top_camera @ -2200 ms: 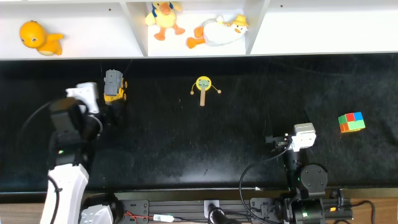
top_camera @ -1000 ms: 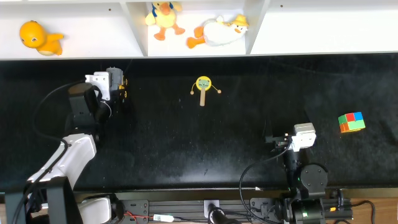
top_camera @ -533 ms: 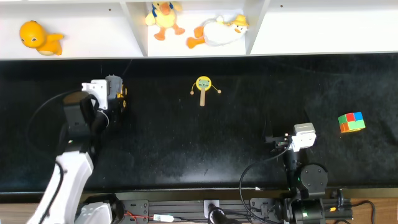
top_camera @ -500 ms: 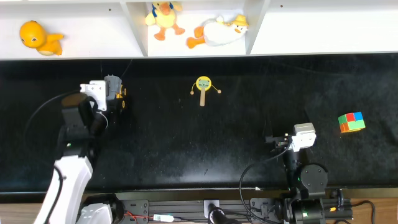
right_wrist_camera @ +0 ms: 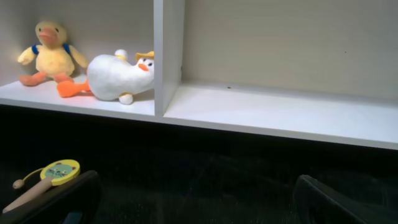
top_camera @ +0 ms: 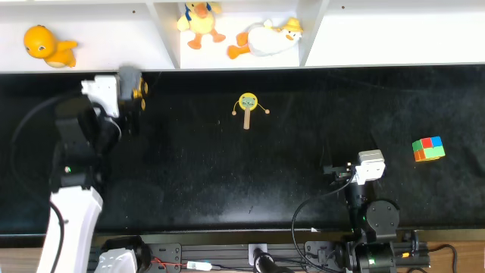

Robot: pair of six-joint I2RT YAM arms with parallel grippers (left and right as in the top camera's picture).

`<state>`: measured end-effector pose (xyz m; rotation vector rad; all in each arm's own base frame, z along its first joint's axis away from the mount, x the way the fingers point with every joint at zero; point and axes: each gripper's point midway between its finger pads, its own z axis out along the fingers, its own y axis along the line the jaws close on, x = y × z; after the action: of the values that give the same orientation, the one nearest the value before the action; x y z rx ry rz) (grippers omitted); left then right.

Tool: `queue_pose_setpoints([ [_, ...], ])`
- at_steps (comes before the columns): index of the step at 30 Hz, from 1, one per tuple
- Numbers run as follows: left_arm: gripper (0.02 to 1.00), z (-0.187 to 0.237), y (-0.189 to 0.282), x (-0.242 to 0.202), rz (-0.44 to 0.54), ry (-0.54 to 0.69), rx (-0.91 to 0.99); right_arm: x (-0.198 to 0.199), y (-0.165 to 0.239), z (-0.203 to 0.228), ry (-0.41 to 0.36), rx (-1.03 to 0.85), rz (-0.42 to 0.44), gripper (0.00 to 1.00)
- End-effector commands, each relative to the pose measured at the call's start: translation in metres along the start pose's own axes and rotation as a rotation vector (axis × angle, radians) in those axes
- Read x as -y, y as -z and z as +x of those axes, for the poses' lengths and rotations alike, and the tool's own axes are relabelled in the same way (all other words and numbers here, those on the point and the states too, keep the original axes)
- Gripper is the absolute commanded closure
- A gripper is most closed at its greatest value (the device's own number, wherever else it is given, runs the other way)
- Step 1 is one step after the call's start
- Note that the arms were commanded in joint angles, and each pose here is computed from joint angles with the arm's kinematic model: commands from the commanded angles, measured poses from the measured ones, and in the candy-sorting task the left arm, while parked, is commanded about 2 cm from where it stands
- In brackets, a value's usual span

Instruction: Store Toys

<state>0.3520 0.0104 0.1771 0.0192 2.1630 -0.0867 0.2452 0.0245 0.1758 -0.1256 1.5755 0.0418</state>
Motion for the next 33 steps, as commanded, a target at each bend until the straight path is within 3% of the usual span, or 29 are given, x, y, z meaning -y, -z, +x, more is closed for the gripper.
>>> queue_pose_setpoints([
  [1, 0.713, -0.031, -0.012, 0.004, 0.038, -0.016, 0.020, 0.000, 0.000, 0.004, -0.012, -0.001, -0.004, 0.005],
  [17, 0.691, -0.069, -0.103, -0.012, 0.039, -0.011, -0.014, 0.000, 0.000, 0.004, -0.012, -0.002, -0.004, 0.005],
  [18, 0.654, -0.069, -0.106, -0.012, 0.039, -0.010, -0.014, 0.000, 0.000, 0.004, -0.012, -0.002, -0.004, 0.005],
  [19, 0.516, -0.067, -0.108, -0.012, 0.039, -0.010, -0.015, 0.000, 0.000, 0.004, -0.012, -0.002, -0.004, 0.005],
  [20, 0.264, -0.065, -0.110, -0.013, 0.039, -0.009, -0.021, 0.000, 0.000, 0.004, -0.012, -0.001, -0.004, 0.005],
  [21, 0.106, -0.064, -0.111, -0.013, 0.040, -0.008, -0.026, 0.000, 0.000, 0.004, -0.012, -0.001, -0.004, 0.005],
  [22, 0.020, -0.062, -0.112, -0.013, 0.040, -0.008, -0.029, 0.000, 0.000, 0.004, -0.012, -0.001, -0.004, 0.005],
  [28, 0.020, -0.051, -0.096, -0.013, 0.025, -0.003, -0.066, 0.000, 0.000, 0.004, -0.012, -0.002, -0.004, 0.005],
  [33, 0.020, -0.015, -0.046, -0.015, -0.041, -0.005, -0.068, 0.000, 0.000, 0.004, -0.012, -0.002, -0.004, 0.005],
])
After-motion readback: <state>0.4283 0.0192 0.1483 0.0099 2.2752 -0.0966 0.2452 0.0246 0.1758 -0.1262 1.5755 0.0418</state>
